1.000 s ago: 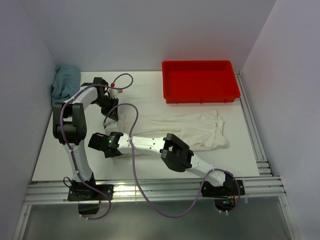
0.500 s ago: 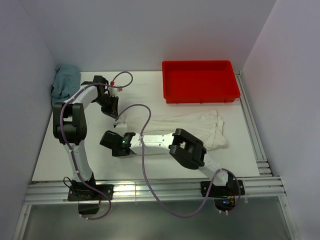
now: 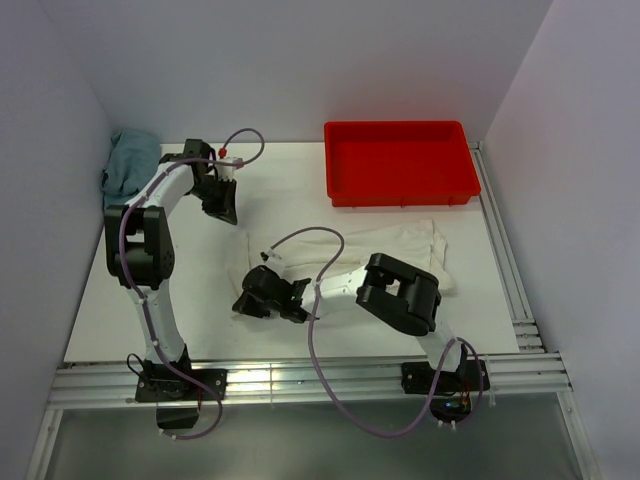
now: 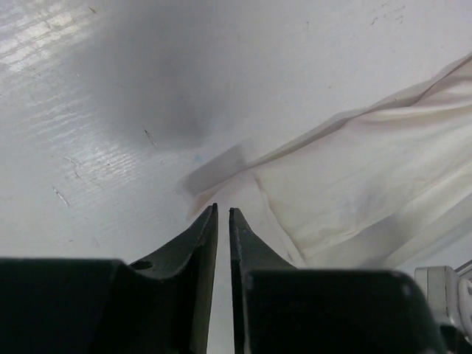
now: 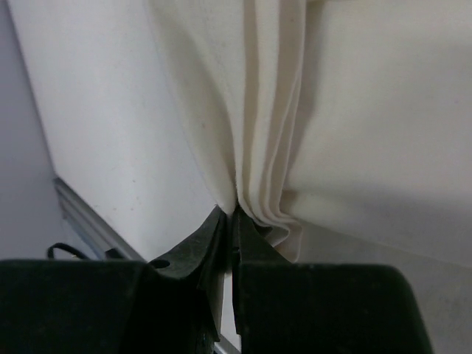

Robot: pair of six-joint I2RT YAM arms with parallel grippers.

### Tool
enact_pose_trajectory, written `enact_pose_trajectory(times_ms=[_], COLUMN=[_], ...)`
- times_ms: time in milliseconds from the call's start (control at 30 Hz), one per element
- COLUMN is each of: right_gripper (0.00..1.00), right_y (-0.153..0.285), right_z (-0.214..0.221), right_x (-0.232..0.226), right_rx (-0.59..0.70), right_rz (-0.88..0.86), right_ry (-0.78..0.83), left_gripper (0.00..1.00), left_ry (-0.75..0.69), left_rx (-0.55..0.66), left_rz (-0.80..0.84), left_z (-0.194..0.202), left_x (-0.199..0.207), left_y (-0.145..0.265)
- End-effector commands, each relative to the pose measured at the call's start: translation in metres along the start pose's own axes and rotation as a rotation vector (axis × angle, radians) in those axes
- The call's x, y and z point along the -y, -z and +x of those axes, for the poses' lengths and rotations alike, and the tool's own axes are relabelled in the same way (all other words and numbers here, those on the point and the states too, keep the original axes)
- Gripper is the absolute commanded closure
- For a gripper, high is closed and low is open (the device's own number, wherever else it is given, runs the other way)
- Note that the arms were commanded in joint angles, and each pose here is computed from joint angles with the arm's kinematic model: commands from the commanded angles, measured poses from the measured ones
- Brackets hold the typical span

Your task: Roll the t-shirts

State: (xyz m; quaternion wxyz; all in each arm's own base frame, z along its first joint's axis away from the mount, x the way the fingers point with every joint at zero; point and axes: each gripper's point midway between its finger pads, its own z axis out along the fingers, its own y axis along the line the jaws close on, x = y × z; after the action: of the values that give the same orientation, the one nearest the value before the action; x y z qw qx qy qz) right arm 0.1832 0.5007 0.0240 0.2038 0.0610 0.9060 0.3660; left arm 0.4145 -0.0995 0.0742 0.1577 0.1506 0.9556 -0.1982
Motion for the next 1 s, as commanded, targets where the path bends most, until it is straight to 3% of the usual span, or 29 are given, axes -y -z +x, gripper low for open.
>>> enact_pose_trajectory(times_ms=[0, 133, 267, 567, 767, 967], right_gripper=[1.0, 1.0, 1.0, 1.0, 1.0, 1.0], right_y=[0.018, 0.024, 0.029, 0.03, 0.029, 0.028], right_z=[-0.004, -0.01, -0.014, -0.019, -0.017, -0.019], right_x=[-0.044, -0.049, -0.04, -0.034, -0.03, -0.027], right_rx=[-0.019, -0.017, -0.005, 0.014, 0.011, 0.015], right_rz=[-0.205, -0.319, -0.374, -0.352, -0.347, -0.341], right_ry=[-0.13, -0.232, -0.313, -0.33, -0.339, -0.345], left_gripper=[0.82, 0.62, 0.52, 0.46, 0.39, 0.38], left_ry=[-0.011, -0.024, -0.02, -0.025, -0.018, 0.009], left_rx=[0.022, 0.051, 0.068, -0.029, -0.059, -0.097], left_rz=[-0.011, -0.035, -0.002, 0.18, 0.365, 0.412], left_z=[-0.011, -0.012, -0.007, 0.049, 0.065, 0.081], left_x=[0.0, -0.003, -0.006, -0.007, 0.016, 0.021], left_y=[0.003, 0.01, 0.022, 0.02, 0.015, 0.005])
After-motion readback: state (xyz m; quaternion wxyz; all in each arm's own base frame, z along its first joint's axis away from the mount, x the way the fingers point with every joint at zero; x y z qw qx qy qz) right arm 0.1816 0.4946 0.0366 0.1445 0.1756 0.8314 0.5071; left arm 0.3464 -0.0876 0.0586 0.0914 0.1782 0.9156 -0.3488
